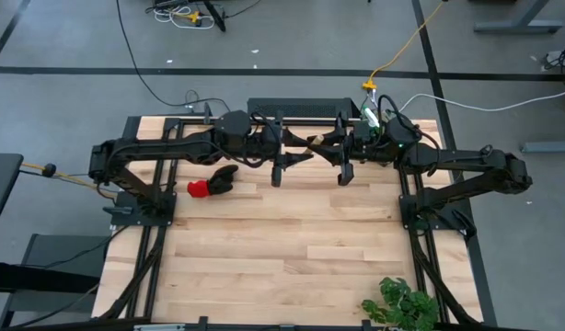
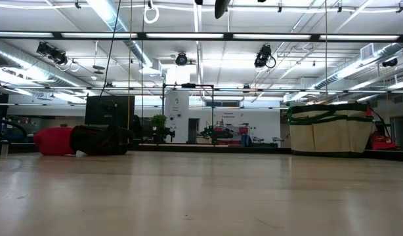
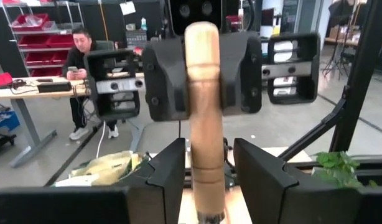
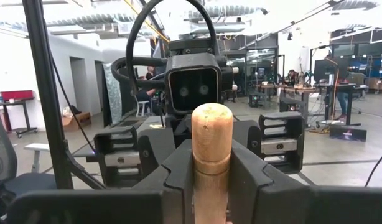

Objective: Pick & Place Garden tools in Gardening bag
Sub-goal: Put the trowel into the gardening bag

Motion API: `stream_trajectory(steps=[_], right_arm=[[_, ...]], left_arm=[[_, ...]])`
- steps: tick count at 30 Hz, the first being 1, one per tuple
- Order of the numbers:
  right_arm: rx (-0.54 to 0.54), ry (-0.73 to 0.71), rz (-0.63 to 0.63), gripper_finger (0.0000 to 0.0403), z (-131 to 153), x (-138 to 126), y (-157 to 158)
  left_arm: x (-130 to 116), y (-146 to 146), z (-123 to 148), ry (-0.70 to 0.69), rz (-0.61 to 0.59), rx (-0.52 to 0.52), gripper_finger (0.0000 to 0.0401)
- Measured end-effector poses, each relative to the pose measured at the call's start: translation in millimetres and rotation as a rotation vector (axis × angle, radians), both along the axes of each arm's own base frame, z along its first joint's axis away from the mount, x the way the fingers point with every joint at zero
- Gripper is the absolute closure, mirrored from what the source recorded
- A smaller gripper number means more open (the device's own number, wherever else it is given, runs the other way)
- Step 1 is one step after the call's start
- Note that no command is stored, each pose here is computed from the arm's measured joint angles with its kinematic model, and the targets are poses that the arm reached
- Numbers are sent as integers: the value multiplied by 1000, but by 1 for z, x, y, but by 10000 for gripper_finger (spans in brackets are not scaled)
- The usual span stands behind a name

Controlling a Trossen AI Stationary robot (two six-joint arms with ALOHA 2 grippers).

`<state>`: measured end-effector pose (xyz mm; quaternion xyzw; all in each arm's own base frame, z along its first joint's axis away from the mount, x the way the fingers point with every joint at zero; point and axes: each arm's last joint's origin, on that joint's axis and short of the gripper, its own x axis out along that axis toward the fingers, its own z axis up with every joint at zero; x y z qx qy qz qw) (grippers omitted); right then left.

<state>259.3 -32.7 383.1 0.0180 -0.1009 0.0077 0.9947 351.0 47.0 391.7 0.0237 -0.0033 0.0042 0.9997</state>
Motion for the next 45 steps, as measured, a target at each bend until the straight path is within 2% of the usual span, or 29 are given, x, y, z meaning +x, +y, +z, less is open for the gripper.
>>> stream_trajectory(steps=[17, 29, 45], right_arm=[[-13, -21, -3, 330, 5, -7, 1], [3, -7, 0, 330, 4, -7, 1], [0, 33, -5, 330, 4, -14, 2]], left_arm=[[-39, -3, 26, 17, 17, -20, 266], [-58, -5, 40, -5, 37, -81, 302], [-77, -8, 52, -30, 36, -57, 375]])
